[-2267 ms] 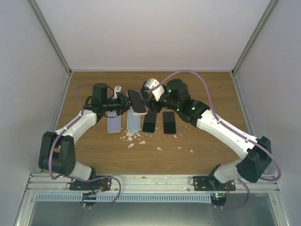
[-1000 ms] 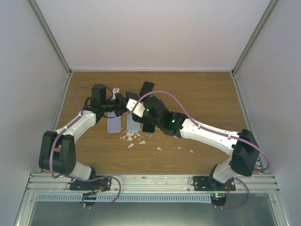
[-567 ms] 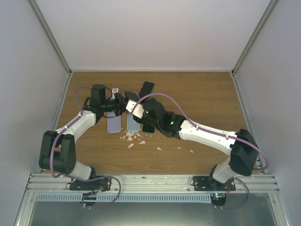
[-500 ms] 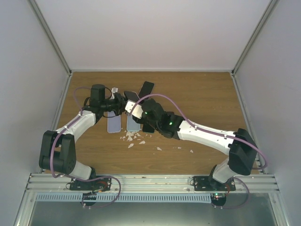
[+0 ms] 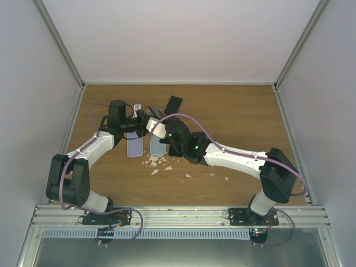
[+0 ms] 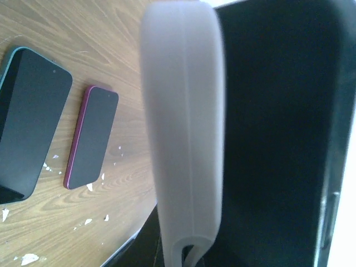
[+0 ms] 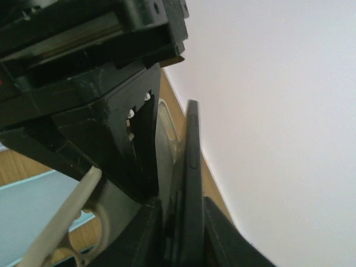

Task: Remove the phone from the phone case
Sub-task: Remove the phone case from the phone, then place the phone case at the center of the board.

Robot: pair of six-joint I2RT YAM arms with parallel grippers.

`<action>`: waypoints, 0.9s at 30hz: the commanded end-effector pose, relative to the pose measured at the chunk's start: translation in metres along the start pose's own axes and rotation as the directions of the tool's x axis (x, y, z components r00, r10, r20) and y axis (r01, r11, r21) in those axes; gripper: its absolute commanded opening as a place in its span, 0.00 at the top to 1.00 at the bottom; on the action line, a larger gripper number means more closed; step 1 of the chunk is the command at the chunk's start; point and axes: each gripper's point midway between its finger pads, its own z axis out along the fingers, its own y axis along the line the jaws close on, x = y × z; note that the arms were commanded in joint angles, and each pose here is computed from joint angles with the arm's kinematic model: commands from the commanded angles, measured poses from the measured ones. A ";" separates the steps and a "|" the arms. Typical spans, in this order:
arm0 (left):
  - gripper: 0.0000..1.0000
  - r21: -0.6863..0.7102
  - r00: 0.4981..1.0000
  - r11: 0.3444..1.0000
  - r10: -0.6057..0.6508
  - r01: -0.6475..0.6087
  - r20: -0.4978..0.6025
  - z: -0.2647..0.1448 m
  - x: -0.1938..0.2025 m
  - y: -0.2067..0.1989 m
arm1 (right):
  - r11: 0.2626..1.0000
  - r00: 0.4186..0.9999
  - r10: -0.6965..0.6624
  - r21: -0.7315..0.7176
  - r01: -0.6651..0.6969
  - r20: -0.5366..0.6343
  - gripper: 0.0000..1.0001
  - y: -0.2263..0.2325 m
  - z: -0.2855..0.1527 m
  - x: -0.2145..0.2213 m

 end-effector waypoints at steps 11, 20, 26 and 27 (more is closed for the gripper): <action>1.00 -0.013 0.984 0.987 0.163 -0.163 0.070 -0.026 -0.011 -0.010 | 0.992 0.995 0.086 0.094 -0.090 0.045 1.00 -0.066 -0.024 -0.025; 1.00 -0.055 0.874 0.879 0.477 -0.474 0.092 -0.053 -0.033 -0.007 | 0.982 0.978 0.178 0.051 -0.184 0.104 1.00 -0.104 -0.052 -0.039; 1.00 -0.109 0.778 0.779 0.625 -0.617 0.063 -0.089 -0.043 -0.006 | 0.972 0.972 0.221 0.065 -0.227 0.082 1.00 -0.122 -0.062 -0.012; 1.00 -0.147 0.764 0.762 0.643 -0.631 0.055 -0.094 -0.047 -0.003 | 0.971 0.971 0.224 0.068 -0.229 0.077 0.99 -0.124 -0.063 -0.008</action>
